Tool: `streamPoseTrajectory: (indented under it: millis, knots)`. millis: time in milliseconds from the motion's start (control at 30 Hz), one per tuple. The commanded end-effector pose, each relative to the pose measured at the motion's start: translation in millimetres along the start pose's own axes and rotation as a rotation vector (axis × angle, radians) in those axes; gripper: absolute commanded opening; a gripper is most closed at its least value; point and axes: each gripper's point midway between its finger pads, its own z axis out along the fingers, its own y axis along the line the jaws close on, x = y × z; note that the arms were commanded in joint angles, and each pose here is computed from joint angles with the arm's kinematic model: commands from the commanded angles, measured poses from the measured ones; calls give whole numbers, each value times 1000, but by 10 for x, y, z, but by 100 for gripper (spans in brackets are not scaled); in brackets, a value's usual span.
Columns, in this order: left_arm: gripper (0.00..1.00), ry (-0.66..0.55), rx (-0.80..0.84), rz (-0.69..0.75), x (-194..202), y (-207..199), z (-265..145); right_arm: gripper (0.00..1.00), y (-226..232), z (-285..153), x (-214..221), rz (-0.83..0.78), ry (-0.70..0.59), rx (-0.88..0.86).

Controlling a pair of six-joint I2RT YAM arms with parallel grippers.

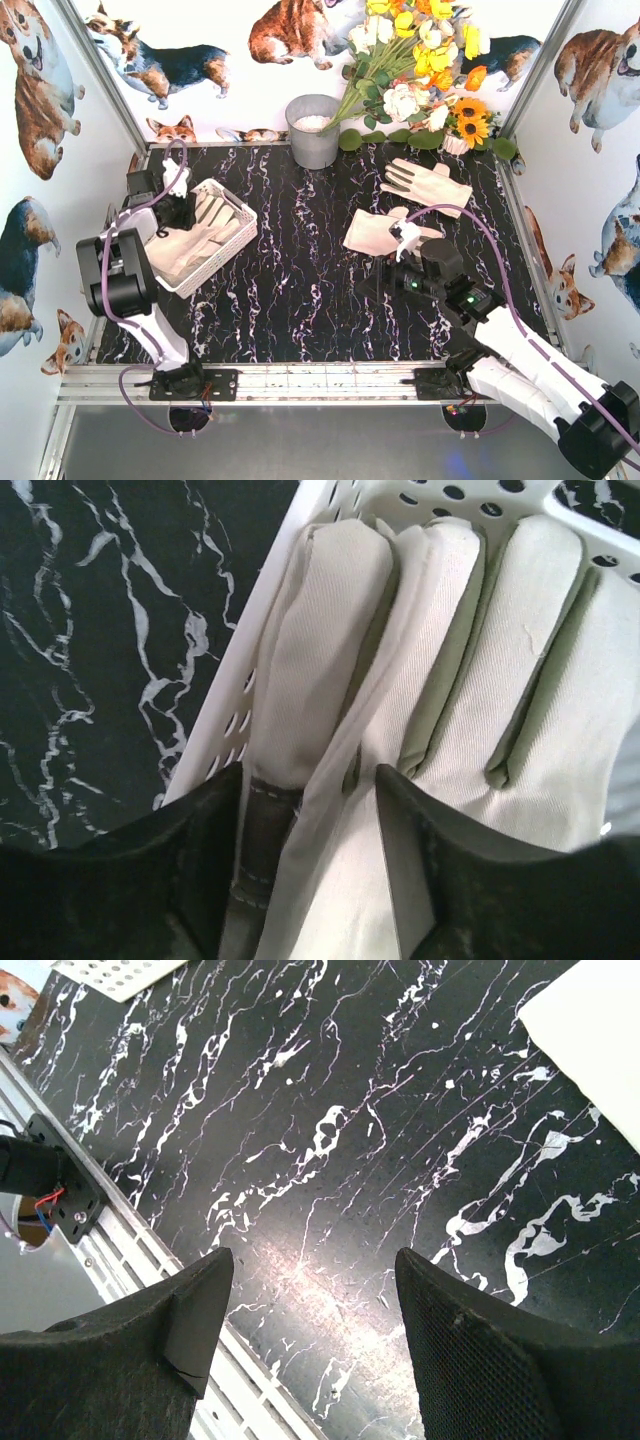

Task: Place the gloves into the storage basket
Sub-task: Adjust the glove in the bin, then pick up the glove from the center of the board.

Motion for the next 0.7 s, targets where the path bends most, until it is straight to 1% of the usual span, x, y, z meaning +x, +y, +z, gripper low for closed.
streamPoseTrajectory:
  millis: [0, 33, 100, 133, 200, 333, 400, 467, 667]
  knots:
    - [55, -99, -65, 33, -357, 25, -260, 67, 166, -125, -323, -11, -107, -37]
    - [58, -116, -72, 34, -418, 5, -324, 67, 171, -149, -310, -6, -110, -37]
    - [68, -155, -85, 44, -551, -54, -455, 67, 160, -204, -288, 2, -120, -25]
    - [71, -173, -95, 49, -614, -76, -522, 67, 143, -236, -278, 5, -125, -12]
    - [75, -209, -114, 51, -731, -111, -654, 68, 107, -306, -267, -1, -135, 17]
    - [84, -299, -149, -3, -946, -159, -954, 68, -133, -440, -269, 4, -150, 173]
    - [92, -342, -171, -40, -1019, -183, -1121, 68, -276, -488, -261, 8, -144, 258]
    - [99, -392, -192, -70, -1069, -224, -1314, 72, -394, -506, -280, 9, -139, 321]
    - [100, -491, -241, -139, -1032, -351, -1749, 73, -792, -501, -407, 73, -118, 448]
